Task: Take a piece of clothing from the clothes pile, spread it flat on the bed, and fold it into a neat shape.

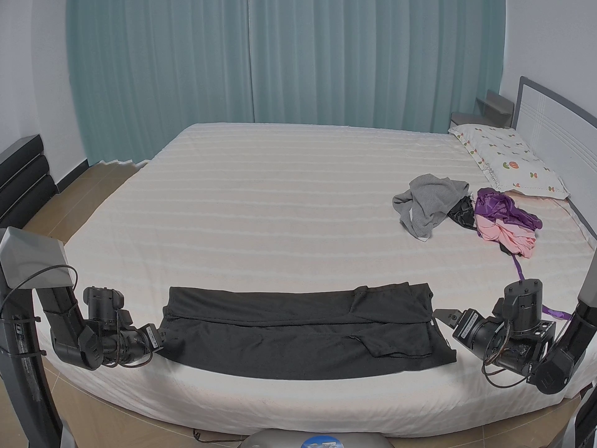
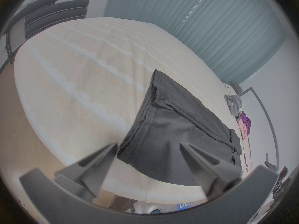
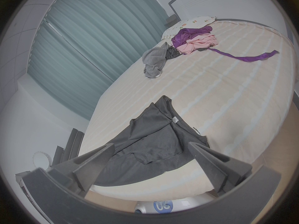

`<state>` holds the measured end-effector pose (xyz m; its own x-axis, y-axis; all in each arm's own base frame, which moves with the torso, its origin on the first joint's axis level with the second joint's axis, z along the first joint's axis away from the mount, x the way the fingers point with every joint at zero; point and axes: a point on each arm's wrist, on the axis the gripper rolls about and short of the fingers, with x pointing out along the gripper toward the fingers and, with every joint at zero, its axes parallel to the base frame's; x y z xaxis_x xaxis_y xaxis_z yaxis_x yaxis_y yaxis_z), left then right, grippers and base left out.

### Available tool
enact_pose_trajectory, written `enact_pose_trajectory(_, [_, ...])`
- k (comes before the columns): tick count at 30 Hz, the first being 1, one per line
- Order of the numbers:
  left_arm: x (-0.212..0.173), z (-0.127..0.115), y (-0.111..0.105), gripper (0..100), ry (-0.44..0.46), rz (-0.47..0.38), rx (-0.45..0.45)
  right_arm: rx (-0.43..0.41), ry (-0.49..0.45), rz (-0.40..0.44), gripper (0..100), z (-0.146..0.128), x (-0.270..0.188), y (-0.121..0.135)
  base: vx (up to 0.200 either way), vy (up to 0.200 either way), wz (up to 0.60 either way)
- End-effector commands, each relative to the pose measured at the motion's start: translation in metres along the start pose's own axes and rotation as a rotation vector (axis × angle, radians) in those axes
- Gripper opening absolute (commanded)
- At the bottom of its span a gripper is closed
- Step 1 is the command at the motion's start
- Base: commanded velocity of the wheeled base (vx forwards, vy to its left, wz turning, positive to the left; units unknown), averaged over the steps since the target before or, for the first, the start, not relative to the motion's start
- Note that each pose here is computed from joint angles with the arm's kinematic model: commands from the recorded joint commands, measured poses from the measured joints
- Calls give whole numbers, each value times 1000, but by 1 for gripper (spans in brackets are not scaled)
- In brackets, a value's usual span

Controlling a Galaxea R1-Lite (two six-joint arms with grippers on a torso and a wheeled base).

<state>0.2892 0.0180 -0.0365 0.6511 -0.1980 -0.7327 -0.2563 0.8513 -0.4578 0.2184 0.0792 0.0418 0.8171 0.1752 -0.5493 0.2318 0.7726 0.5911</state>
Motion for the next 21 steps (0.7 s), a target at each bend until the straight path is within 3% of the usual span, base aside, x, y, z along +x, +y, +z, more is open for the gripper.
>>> enact_pose_trajectory(1, [1,-1,0,0,2,9,3,-1,5,-5,100,-1,1,-1,0,0,0])
enact_pose_trajectory(9, [-3,-2,7,0,-26,88,-21,-4,1,-16,100,-2,-1,-2,0,0,0])
enact_pose_trajectory(21, [-7,-7,8,0,-9,96,-15,-9,6,-28,100,-2,-1,-4,0,0,0])
